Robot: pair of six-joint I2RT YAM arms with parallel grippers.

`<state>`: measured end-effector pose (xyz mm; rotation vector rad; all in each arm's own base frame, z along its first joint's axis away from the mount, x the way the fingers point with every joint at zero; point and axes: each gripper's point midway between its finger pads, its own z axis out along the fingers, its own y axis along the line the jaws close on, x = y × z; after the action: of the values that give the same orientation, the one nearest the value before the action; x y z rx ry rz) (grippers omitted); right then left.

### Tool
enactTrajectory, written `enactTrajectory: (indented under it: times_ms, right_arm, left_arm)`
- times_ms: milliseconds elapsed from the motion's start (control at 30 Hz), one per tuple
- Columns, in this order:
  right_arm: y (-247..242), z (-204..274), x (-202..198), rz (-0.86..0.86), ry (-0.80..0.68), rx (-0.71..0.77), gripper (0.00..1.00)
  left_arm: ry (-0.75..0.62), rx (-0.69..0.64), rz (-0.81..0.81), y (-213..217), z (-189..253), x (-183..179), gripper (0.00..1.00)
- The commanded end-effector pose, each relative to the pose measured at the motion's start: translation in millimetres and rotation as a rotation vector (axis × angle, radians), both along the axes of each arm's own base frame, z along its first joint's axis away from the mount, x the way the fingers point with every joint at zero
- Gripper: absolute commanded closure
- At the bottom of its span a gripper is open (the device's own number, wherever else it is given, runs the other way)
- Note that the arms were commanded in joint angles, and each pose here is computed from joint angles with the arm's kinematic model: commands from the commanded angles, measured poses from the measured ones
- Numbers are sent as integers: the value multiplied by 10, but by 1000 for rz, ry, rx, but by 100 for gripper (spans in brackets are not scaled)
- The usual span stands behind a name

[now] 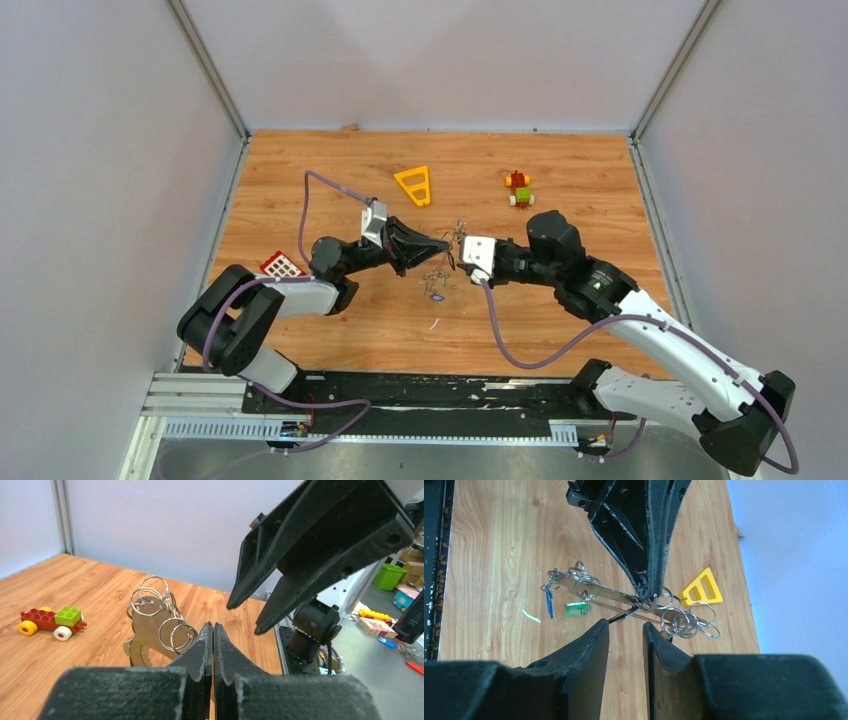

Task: Put the keys on the keyring
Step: Adjust the key on the keyring.

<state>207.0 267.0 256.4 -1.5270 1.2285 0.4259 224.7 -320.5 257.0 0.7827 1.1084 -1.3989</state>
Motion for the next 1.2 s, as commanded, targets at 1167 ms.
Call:
enactTrajectory:
  times_ms: [1167]
  right_arm:
    - [153,-14,-60,157,155,30,77]
  left_arm:
    - [-232,-41,-136,-35,316,-380,100]
